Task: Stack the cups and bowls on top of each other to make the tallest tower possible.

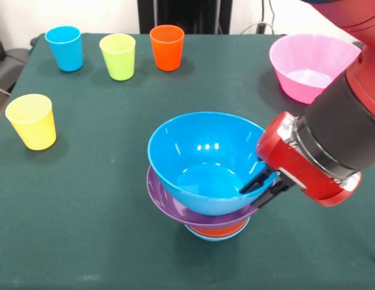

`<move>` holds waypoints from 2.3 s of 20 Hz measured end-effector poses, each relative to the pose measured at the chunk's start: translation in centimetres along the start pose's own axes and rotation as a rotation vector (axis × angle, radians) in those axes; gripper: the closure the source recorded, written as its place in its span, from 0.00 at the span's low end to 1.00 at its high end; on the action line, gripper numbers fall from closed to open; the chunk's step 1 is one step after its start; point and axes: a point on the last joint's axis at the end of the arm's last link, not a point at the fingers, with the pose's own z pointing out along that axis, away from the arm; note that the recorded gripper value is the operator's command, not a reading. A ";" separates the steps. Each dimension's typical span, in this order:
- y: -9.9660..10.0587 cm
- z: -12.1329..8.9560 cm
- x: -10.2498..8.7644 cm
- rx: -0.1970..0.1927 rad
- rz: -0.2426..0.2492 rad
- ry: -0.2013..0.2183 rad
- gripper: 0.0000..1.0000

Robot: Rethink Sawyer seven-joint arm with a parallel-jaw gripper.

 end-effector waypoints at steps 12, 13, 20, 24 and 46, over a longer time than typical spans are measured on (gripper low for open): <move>0.9 -1.0 0.5 -0.024 -0.029 0.001 1.00; 0.8 -1.0 0.5 -0.024 -0.032 0.000 1.00; 0.2 -0.5 0.2 -0.021 -0.037 0.010 1.00; -0.1 -0.1 0.1 -0.017 -0.040 0.018 1.00; -0.8 0.6 2.3 0.024 -0.088 0.132 1.00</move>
